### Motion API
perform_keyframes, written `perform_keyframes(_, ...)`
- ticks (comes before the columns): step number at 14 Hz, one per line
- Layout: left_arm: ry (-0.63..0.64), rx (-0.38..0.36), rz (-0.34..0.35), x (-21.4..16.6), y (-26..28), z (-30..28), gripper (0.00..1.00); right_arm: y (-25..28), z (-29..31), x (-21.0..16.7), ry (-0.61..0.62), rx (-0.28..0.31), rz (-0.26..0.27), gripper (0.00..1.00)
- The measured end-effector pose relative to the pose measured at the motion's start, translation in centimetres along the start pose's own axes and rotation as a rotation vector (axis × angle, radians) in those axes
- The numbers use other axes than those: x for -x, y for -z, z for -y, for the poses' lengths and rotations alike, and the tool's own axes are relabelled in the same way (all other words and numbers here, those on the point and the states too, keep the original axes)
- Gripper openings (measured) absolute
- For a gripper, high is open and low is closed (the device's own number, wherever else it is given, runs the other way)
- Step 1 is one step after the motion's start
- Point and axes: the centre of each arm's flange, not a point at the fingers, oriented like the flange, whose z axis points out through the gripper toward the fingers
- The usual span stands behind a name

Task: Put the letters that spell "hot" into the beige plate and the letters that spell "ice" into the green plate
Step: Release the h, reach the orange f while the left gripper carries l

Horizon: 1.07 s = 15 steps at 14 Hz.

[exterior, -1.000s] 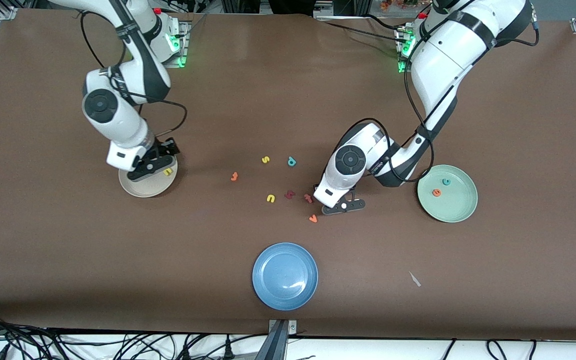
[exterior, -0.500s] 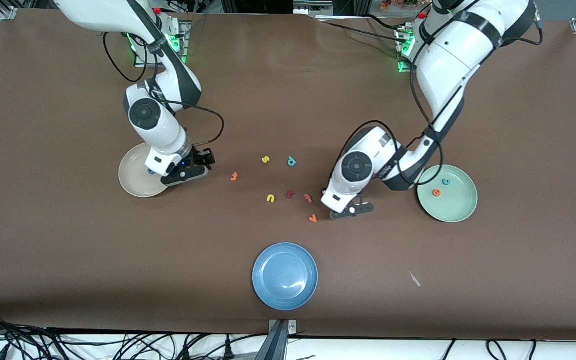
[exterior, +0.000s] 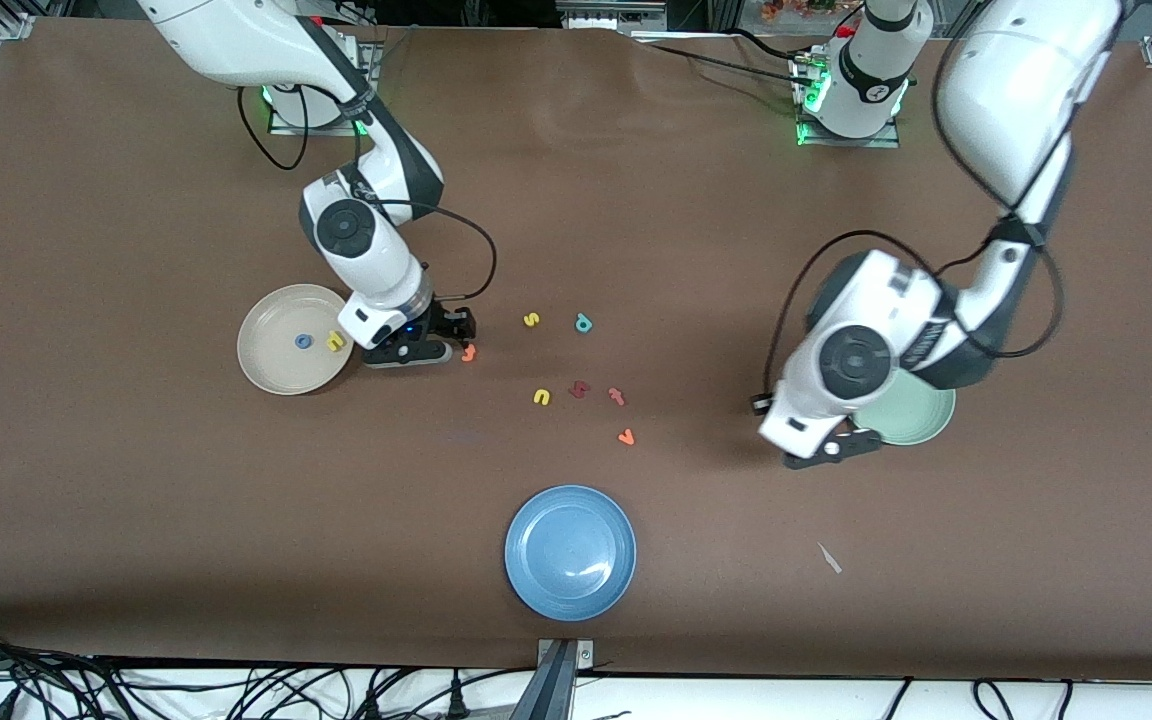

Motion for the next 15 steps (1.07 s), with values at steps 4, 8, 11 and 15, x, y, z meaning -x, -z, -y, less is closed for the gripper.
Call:
perform_keyframes(4,-0.104,-0.017,0.116,-2.6,-2.4,9.2,0.07,-1.1,1.8,0.4,-0.022,0.013,-0.003,0.77)
perform_keyframes(8,-0.168,-0.018,0.233,-2.0,-8.1,12.3,0.07,-3.2,1.7,0.3,-0.016,0.046,-0.004,0.72)
perform_keyframes(11,-0.186,-0.025,0.287,-0.9,-11.3,11.8,0.07,-3.8,2.0,0.1,-0.026,0.041,-0.010,0.69)
perform_keyframes(15,-0.178,-0.018,0.281,-1.2,-11.3,12.2,0.26,-3.8,2.4,0.1,-0.024,0.040,-0.014,0.45)
